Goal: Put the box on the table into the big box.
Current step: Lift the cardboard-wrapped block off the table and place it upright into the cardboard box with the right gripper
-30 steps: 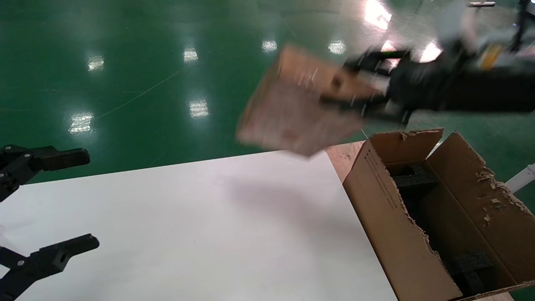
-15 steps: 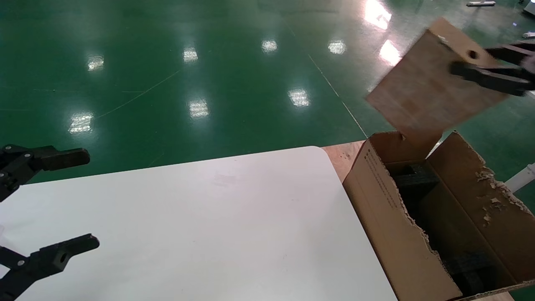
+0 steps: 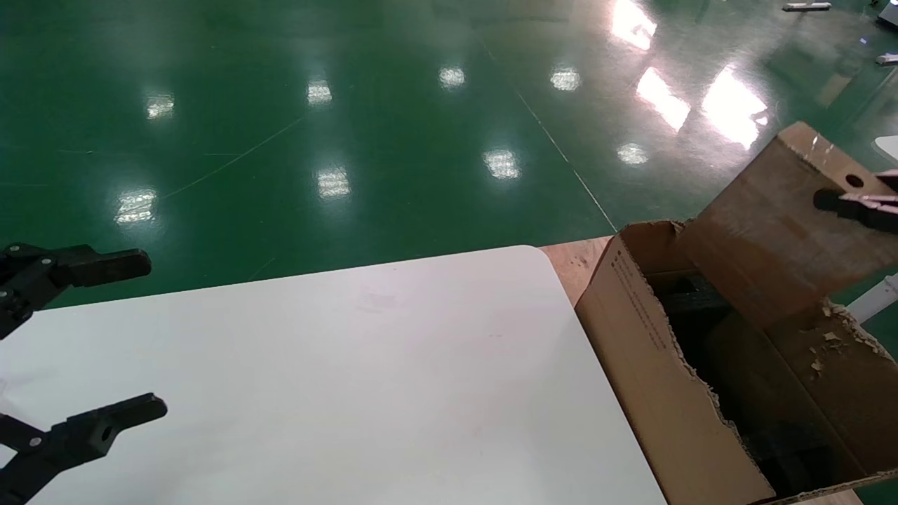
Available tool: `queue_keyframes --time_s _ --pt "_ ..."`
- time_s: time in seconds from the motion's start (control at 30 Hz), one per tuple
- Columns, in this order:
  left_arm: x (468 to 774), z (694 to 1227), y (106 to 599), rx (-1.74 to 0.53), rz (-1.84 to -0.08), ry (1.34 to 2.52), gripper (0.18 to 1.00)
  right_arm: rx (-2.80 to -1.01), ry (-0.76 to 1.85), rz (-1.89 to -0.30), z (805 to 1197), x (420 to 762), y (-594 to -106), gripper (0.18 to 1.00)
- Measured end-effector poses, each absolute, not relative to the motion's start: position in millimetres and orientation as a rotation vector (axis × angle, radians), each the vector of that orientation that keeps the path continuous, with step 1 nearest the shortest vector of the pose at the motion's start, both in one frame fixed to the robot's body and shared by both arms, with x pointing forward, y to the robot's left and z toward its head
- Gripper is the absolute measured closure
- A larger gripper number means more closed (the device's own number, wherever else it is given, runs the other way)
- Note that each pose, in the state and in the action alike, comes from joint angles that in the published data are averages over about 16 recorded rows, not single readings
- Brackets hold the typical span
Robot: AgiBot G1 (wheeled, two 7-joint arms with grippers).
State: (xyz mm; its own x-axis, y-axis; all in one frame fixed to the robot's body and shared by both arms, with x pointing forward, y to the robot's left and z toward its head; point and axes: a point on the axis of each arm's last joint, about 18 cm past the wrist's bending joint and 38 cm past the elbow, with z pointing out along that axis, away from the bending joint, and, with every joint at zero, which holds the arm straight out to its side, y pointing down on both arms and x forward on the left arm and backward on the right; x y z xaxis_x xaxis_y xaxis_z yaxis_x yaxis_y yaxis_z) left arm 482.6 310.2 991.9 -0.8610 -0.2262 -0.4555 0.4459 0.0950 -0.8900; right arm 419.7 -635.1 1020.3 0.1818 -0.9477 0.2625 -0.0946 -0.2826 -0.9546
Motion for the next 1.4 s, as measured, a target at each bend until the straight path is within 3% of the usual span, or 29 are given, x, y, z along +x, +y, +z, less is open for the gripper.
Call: queue_keyframes --time_s 0.77,1.4 --pt "482.6 991.9 310.2 0.215 -1.817 1.893 0.184 -1.405 1.363 -1.247 936.6 411.7 -631.9 0.708" --pt "482.6 991.9 310.2 0.215 -1.817 1.893 0.184 -1.387 1.457 -1.279 904.6 395.1 -640.9 0.708"
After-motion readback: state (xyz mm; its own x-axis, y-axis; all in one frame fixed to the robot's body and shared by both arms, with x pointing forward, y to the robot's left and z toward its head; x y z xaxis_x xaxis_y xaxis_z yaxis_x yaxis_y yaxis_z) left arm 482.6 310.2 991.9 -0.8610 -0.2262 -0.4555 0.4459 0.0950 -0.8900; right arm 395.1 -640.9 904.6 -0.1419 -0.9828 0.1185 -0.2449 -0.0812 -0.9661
